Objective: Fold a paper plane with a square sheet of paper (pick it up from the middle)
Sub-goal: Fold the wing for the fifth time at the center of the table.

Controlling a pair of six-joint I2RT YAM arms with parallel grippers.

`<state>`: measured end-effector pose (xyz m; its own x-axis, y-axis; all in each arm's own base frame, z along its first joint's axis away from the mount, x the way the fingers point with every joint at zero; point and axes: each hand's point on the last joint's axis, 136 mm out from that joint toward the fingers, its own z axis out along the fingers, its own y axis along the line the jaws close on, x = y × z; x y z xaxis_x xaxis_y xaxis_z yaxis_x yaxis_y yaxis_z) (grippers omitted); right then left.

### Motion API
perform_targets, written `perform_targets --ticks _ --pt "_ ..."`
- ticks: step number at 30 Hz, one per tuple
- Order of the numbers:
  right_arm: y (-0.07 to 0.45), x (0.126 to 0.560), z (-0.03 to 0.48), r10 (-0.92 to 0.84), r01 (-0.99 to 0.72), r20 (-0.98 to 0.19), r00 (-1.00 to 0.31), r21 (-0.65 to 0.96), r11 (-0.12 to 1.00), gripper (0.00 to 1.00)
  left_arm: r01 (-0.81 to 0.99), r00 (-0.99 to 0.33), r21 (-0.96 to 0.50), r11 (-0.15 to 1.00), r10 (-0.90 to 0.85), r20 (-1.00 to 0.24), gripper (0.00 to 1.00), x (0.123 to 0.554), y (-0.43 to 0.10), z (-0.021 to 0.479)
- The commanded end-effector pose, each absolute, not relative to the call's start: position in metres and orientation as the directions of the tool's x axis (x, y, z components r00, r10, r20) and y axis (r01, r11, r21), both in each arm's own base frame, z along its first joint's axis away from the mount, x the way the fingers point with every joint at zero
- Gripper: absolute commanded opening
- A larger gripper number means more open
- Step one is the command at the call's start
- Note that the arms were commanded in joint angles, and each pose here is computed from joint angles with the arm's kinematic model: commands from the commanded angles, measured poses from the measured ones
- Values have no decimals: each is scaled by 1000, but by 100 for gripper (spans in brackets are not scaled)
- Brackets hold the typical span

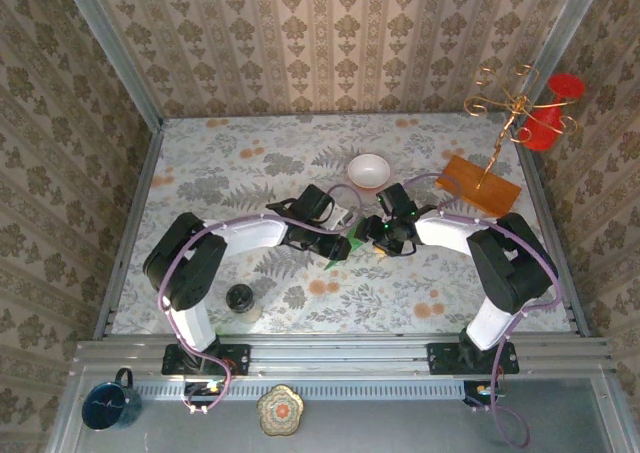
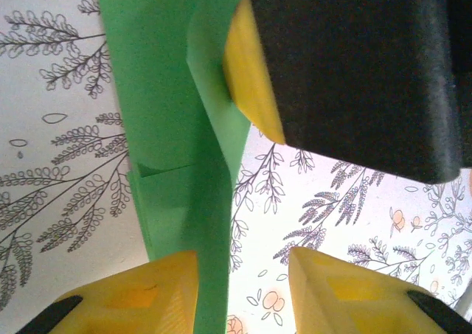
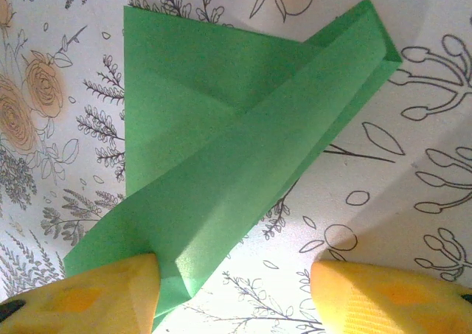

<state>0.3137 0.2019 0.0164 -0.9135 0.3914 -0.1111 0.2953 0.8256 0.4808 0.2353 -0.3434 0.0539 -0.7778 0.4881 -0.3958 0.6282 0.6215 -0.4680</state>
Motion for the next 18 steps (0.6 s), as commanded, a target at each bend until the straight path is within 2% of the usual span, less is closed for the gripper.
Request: perform_targets --ticks 1,8,18 --pt "178 308 -33 414 352 -129 -901 342 871 62 641 -766 -417 644 499 -406 39 236 -338 49" --pt "178 307 -33 413 353 -125 -902 338 873 62 637 -770 -406 655 516 -375 39 234 -335 35" --pt "177 307 -35 415 358 -120 -902 332 873 61 635 -772 -406 657 527 -354 32 230 -334 25"
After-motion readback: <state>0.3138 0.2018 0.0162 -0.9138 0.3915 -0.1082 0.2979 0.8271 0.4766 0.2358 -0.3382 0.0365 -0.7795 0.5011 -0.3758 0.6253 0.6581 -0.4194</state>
